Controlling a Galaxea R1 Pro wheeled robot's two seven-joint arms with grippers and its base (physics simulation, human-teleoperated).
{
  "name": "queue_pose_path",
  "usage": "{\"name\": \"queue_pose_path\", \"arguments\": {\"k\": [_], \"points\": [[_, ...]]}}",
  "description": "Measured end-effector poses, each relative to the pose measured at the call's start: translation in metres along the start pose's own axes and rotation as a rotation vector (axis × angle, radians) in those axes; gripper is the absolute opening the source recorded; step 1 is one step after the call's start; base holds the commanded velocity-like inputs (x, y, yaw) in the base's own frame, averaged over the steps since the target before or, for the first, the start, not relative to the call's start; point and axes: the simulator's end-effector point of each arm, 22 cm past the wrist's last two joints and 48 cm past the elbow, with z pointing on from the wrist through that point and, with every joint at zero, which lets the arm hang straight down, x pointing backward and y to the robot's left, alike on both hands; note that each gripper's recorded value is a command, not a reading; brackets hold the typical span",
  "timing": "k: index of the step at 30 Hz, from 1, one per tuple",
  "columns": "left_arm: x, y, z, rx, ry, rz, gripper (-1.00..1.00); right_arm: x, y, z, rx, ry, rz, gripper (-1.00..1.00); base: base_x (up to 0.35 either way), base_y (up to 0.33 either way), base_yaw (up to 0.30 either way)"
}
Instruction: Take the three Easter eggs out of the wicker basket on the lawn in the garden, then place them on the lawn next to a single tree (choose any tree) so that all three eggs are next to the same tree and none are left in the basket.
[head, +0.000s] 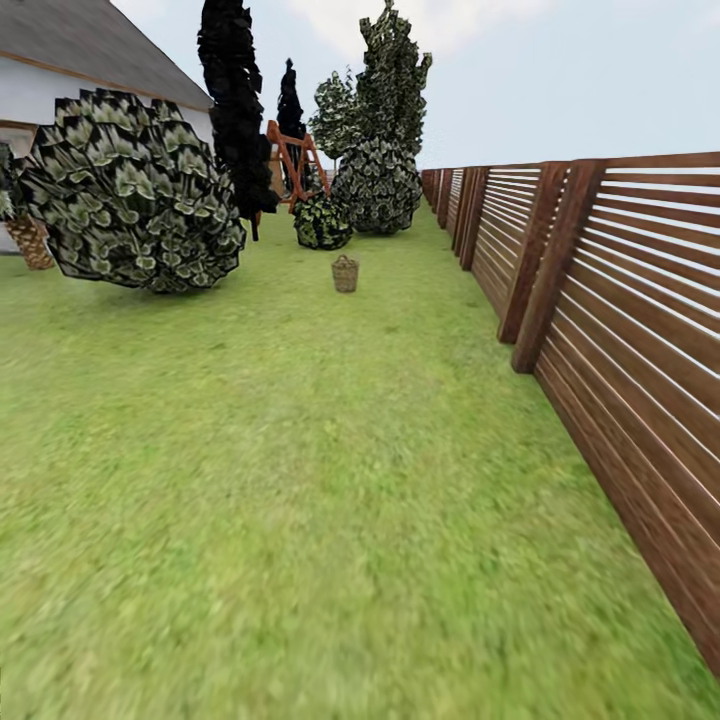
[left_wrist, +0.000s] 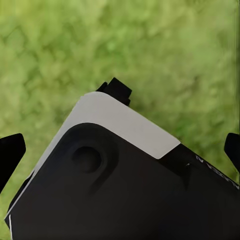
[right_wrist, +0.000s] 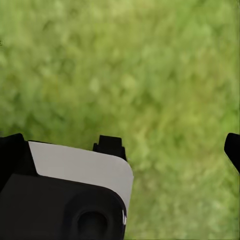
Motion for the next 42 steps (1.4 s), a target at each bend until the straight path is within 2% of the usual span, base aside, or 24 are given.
{"name": "queue_pose_path", "arguments": {"k": [6, 42], "points": [[0.0, -0.0001, 0.0, 0.0, 0.0, 0.0, 1.0, -0.0002, -0.0008, 0.0, 0.001, -0.001, 0.002, 1.0, 0.317, 0.0, 0.116], [0.0, -0.0001, 0.0, 0.0, 0.0, 0.0, 1.0, -0.0002, -0.0014, 0.0, 0.003, -0.001, 0.007, 1.0, 0.317, 0.0, 0.002]]}}
